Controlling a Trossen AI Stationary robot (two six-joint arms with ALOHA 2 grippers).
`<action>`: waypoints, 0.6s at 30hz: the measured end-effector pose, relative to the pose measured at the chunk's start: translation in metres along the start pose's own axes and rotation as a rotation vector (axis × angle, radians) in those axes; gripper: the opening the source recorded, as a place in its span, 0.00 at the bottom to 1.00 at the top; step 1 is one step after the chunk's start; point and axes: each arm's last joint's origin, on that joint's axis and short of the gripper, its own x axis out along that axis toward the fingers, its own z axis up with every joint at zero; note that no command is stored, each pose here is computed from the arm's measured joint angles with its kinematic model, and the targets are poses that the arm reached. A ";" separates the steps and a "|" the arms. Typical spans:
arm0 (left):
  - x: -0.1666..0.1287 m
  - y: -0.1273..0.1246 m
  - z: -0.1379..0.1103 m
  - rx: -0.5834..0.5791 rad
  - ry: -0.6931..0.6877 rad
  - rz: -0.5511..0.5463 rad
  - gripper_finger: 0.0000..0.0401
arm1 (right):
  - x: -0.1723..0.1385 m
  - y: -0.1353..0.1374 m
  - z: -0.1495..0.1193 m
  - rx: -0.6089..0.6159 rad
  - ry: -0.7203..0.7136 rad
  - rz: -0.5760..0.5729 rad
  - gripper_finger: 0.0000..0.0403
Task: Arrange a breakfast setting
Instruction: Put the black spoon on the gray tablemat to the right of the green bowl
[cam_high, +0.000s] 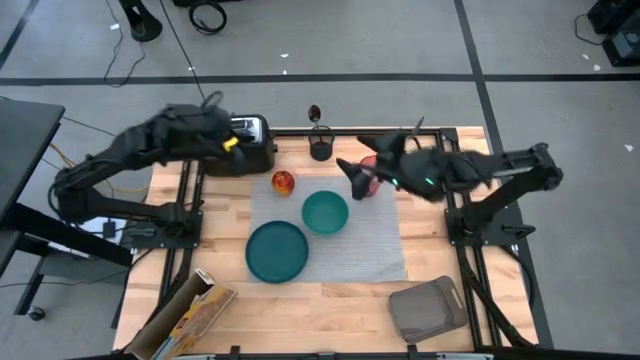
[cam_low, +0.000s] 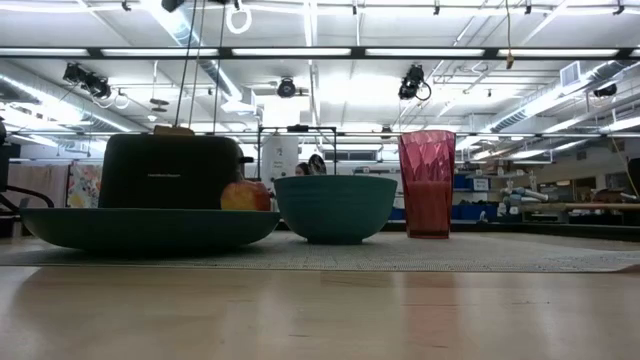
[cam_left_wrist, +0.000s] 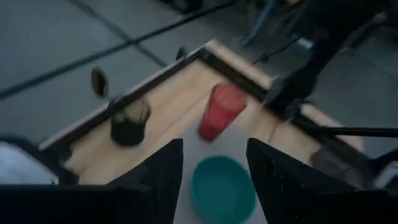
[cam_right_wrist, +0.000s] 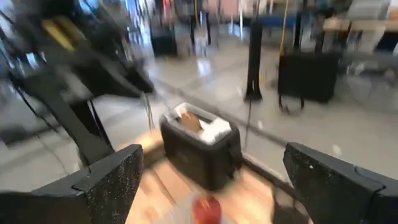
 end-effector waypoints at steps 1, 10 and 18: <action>-0.007 -0.002 0.003 0.011 -0.015 -0.021 0.46 | 0.008 -0.006 0.000 -0.013 0.034 0.007 0.95; -0.037 -0.015 0.008 0.080 -0.075 -0.193 0.46 | 0.064 -0.072 0.014 -0.067 0.151 0.080 0.91; -0.033 -0.023 0.010 0.117 -0.100 -0.232 0.46 | 0.143 -0.132 -0.003 -0.107 0.249 0.144 0.91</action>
